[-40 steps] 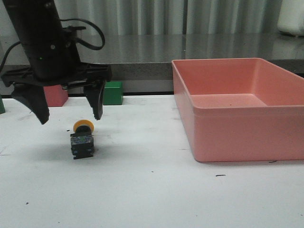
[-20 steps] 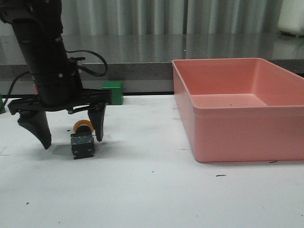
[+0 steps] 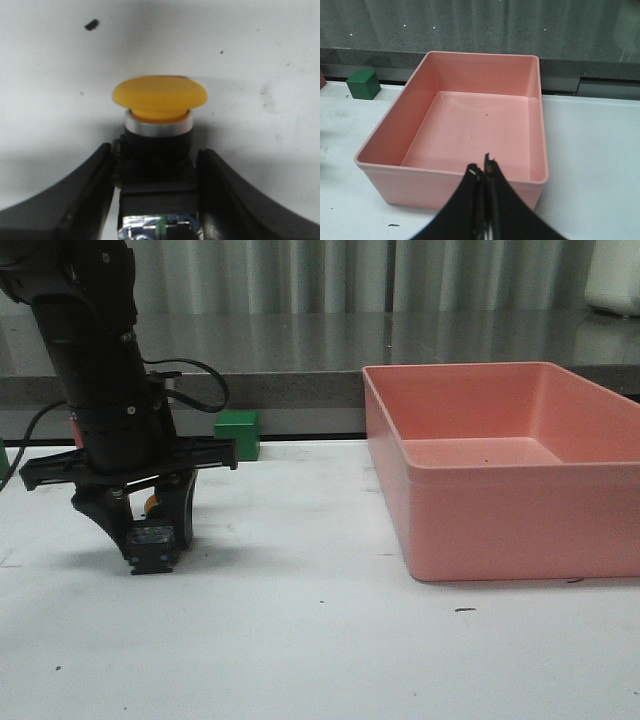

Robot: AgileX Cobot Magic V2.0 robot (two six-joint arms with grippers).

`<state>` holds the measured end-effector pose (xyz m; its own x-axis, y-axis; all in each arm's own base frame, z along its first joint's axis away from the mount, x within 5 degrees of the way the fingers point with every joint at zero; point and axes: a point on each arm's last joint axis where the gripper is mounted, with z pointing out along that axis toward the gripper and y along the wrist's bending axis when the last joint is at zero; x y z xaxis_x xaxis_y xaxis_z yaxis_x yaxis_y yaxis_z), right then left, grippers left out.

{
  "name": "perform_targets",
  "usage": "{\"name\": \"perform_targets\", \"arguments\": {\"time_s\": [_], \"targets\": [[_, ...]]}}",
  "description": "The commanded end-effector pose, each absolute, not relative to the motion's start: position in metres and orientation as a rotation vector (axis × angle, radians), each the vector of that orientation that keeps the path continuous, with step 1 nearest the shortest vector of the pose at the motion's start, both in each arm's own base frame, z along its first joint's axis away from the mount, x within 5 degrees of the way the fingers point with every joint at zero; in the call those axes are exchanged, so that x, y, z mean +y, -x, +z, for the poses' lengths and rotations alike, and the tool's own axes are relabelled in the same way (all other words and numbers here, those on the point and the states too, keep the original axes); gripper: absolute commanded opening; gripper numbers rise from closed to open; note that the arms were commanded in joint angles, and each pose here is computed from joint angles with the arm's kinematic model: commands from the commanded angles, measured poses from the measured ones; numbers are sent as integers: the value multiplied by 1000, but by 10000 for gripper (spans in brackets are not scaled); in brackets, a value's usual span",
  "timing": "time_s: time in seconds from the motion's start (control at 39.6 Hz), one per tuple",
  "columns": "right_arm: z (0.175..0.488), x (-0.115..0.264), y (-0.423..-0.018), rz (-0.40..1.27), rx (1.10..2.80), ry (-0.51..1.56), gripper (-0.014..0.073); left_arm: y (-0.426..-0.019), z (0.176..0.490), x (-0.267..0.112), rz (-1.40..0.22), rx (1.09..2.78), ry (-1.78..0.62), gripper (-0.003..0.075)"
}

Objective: Place and stand button with both arms
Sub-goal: 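Lower the left gripper over the button and close on its base, then lift the button with the left gripper and turn it upright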

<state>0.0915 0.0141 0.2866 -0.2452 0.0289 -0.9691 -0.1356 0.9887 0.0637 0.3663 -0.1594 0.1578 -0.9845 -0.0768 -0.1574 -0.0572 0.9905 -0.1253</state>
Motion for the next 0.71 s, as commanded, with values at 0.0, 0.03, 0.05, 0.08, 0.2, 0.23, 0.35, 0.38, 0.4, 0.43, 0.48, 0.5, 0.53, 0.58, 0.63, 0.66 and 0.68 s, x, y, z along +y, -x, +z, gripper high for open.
{"name": "perform_targets", "arguments": {"time_s": [0.0, 0.03, 0.05, 0.08, 0.2, 0.23, 0.35, 0.38, 0.4, 0.43, 0.48, 0.5, 0.53, 0.58, 0.63, 0.66, 0.68], "targets": [[302, 14, -93, 140, 1706, 89, -69, -369, 185, -163, -229, 2886, 93, 218], [302, 14, -93, 140, 1706, 89, -69, -369, 185, -163, -228, 2886, 86, 213], [302, 14, -93, 140, 1706, 89, -69, -369, 185, -163, -226, 2887, 80, 208], [302, 14, -93, 140, 1706, 89, -69, -369, 186, -162, -221, 2887, 76, 204], [302, 14, -93, 140, 1706, 89, -69, -369, 197, -160, -169, 2829, 11, 204], [302, 14, -93, 140, 1706, 89, -69, -369, 202, -160, -158, 2805, -11, 204], [302, 14, -93, 140, 1706, 89, -69, -359, 226, -158, -171, 2646, -40, 204], [302, 14, -93, 140, 1706, 89, -69, -355, 227, -157, -177, 2618, -48, 204], [302, 14, -93, 140, 1706, 89, -69, -353, 233, -156, -198, 2574, -57, 204], [302, 14, -93, 140, 1706, 89, -69, -347, 233, -154, -218, 2537, -69, 204], [302, 14, -93, 140, 1706, 89, -69, -337, 239, -151, -268, 2428, -100, 204], [302, 14, -93, 140, 1706, 89, -69, -333, 236, -149, -271, 2415, -113, 204], [302, 14, -93, 140, 1706, 89, -69, -328, 240, -148, -295, 2356, -133, 204], [302, 14, -93, 140, 1706, 89, -69, -318, 239, -143, -319, 2277, -177, 204], [302, 14, -93, 140, 1706, 89, -69, -308, 237, -139, -345, 2201, -220, 204], [302, 14, -93, 140, 1706, 89, -69, -303, 233, -137, -360, 2182, -230, 204], [302, 14, -93, 140, 1706, 89, -69, -298, 232, -135, -384, 2149, -234, 204]]}}
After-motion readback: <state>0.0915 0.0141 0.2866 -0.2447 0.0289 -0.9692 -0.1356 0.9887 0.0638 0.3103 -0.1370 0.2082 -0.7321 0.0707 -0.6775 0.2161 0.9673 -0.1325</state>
